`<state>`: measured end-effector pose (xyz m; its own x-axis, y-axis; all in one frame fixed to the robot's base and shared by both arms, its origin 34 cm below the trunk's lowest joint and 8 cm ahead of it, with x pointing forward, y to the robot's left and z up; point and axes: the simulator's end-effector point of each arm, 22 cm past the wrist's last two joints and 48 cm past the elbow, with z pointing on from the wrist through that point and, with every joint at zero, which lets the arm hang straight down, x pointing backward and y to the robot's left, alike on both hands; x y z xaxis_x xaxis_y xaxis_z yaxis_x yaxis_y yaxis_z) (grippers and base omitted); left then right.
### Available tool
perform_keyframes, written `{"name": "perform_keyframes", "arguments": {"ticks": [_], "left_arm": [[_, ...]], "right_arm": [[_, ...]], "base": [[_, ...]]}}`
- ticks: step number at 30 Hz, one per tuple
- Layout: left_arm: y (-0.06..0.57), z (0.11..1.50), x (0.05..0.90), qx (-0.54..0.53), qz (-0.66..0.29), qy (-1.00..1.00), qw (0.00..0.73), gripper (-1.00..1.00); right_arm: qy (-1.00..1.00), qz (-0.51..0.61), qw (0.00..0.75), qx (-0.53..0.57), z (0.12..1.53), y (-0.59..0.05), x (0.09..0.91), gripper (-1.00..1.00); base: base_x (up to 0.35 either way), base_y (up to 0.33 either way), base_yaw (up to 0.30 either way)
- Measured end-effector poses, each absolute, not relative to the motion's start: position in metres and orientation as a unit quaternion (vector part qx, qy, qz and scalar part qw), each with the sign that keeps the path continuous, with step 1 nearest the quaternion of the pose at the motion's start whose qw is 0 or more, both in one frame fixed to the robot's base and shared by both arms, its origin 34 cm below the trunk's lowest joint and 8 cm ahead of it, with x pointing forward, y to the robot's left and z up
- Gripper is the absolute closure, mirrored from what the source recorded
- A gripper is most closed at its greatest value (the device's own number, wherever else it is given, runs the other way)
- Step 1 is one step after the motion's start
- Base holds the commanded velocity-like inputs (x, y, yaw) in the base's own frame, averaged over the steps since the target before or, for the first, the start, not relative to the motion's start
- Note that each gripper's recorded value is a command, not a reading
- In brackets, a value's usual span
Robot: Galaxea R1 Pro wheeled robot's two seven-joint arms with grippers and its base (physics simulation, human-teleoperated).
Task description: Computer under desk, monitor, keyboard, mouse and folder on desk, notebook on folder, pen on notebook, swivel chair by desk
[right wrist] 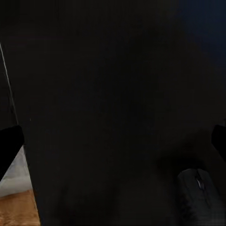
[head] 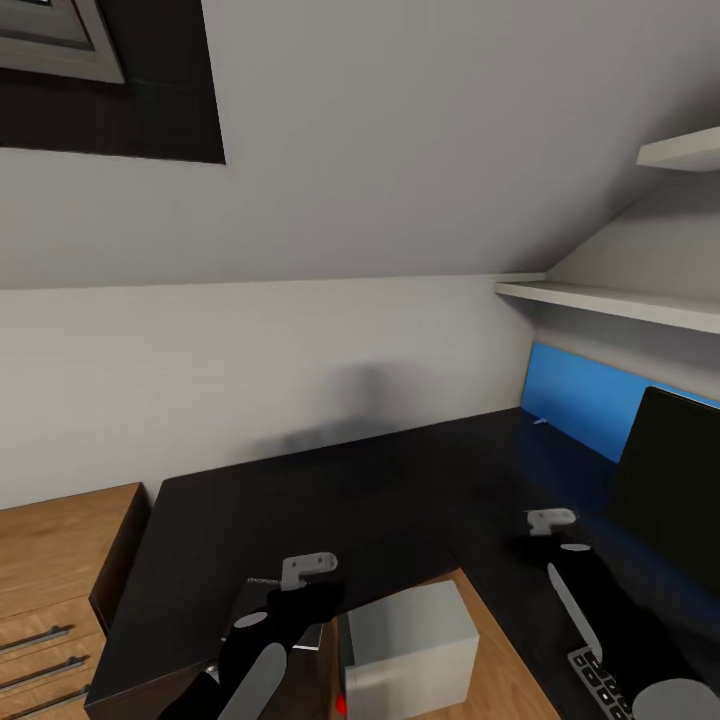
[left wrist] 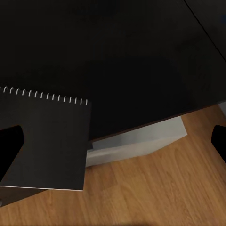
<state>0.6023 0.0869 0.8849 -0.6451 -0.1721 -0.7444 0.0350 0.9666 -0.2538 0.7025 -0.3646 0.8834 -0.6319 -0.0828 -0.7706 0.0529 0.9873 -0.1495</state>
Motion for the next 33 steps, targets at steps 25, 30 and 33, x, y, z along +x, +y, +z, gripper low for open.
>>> {"name": "perform_keyframes", "arguments": {"ticks": [25,30,33], "left_arm": [[0.093,0.883,0.604,-0.041,-0.118,0.899,0.419,-1.00],[0.095,0.881,0.604,-0.042,-0.115,0.900,0.419,-1.00],[0.096,0.880,0.604,-0.043,-0.114,0.900,0.418,-1.00]], "right_arm": [[0.914,-0.051,0.402,0.032,0.879,-0.308,0.689,-1.00],[0.910,-0.074,0.406,0.047,0.876,-0.303,0.687,-1.00],[0.903,-0.085,0.418,0.057,0.876,-0.303,0.685,-1.00]], "base": [[0.000,0.000,0.245],[0.000,0.000,0.277],[0.000,0.000,0.277]]}}
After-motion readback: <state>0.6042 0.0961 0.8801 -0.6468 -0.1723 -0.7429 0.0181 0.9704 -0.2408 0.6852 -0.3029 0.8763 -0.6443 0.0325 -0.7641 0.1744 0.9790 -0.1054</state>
